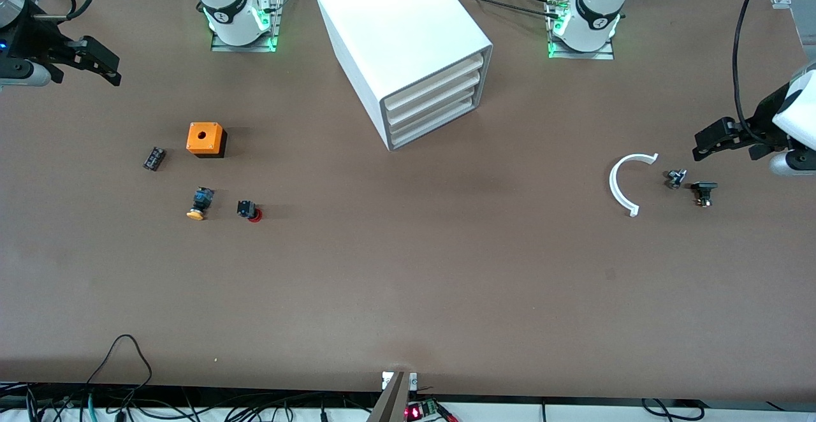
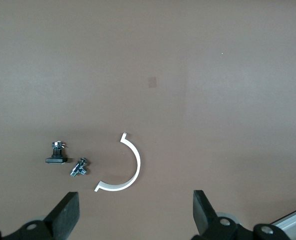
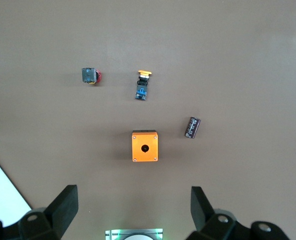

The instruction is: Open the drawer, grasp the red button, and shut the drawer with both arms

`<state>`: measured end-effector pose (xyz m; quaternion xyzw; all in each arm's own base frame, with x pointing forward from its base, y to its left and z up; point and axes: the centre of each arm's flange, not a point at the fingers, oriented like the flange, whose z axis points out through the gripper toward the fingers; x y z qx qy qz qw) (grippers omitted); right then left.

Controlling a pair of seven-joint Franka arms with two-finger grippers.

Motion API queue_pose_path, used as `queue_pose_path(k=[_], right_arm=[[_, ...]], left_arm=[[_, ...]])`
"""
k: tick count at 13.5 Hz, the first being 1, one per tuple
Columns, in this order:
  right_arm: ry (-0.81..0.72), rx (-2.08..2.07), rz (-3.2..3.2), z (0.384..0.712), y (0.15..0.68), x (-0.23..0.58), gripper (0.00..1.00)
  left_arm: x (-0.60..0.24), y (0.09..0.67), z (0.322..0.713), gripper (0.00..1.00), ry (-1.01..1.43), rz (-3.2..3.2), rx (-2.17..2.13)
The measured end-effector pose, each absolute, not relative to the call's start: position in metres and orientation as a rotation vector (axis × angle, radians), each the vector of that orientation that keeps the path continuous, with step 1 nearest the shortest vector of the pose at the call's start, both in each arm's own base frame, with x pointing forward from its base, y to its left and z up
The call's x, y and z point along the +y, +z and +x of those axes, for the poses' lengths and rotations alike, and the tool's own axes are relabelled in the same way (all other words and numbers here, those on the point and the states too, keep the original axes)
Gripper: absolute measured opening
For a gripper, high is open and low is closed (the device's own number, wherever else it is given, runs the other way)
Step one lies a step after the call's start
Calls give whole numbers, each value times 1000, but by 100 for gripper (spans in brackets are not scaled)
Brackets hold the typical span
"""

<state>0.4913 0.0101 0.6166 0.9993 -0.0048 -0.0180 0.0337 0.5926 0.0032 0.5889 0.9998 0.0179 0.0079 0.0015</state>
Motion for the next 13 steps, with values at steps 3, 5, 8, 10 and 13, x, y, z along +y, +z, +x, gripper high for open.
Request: queue_pose_path(k=[3,5,8,10,13], right_arm=[[-52,-15,3074,491,617,10,100],[-49,-15,3074,492,617,10,100],[-46,-15,3074,492,617,10,100],[-45,-16,3074,492,617,10,100],[-45,-16,3074,492,617,10,100]], left_arm=[[-2,588,593,100,22,3138,41],[-12,588,593,100,22,3139,15],[-9,588,592,100,17,3141,21],[2,587,592,100,10,3141,52],[19,586,592,100,5,3141,83]])
